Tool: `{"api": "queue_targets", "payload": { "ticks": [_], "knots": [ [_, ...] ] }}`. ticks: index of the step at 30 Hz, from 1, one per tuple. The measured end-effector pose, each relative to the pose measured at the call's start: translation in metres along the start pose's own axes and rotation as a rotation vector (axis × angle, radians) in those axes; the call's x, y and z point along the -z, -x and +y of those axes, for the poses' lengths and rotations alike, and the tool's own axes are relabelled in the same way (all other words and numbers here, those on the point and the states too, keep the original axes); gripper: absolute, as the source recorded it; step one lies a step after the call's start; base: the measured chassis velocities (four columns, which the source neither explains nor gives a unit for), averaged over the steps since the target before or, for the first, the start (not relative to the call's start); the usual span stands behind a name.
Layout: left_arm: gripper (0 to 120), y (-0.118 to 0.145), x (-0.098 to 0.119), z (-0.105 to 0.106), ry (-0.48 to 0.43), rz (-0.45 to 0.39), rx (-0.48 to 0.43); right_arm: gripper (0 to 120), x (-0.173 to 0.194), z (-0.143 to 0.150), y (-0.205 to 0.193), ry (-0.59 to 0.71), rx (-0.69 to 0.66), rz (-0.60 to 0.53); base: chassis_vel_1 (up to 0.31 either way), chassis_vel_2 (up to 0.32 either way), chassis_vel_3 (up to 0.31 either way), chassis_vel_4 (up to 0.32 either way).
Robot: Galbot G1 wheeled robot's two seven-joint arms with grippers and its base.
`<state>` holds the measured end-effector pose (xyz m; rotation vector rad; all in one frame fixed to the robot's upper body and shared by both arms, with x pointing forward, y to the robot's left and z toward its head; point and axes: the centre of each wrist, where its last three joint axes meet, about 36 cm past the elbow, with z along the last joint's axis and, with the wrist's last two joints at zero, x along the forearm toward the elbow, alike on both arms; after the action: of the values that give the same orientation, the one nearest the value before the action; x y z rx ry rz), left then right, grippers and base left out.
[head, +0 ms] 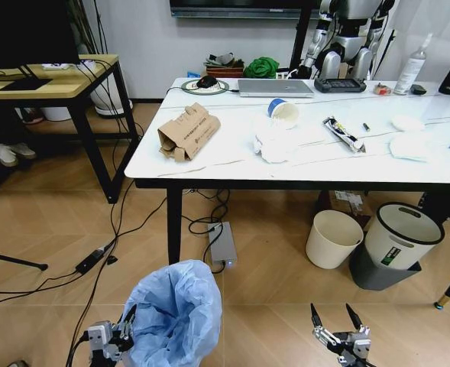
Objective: Pick up the trash bin and place the trash from the table into it.
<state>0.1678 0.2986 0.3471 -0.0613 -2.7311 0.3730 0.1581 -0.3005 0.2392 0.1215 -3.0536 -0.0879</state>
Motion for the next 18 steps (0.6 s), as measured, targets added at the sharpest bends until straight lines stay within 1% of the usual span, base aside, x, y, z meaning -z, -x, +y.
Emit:
{"api": "queue_targets", "payload": {
  "ticks": [18],
  "knots": [
    [0,0.0002,-0.0022,-0.0029,-0.003,0.006,-0.005,100,-0.0010,0.0006,0.0031,0.004,0.000,-0.003,0.000,0.000,0.000,0.000]
  ]
}}
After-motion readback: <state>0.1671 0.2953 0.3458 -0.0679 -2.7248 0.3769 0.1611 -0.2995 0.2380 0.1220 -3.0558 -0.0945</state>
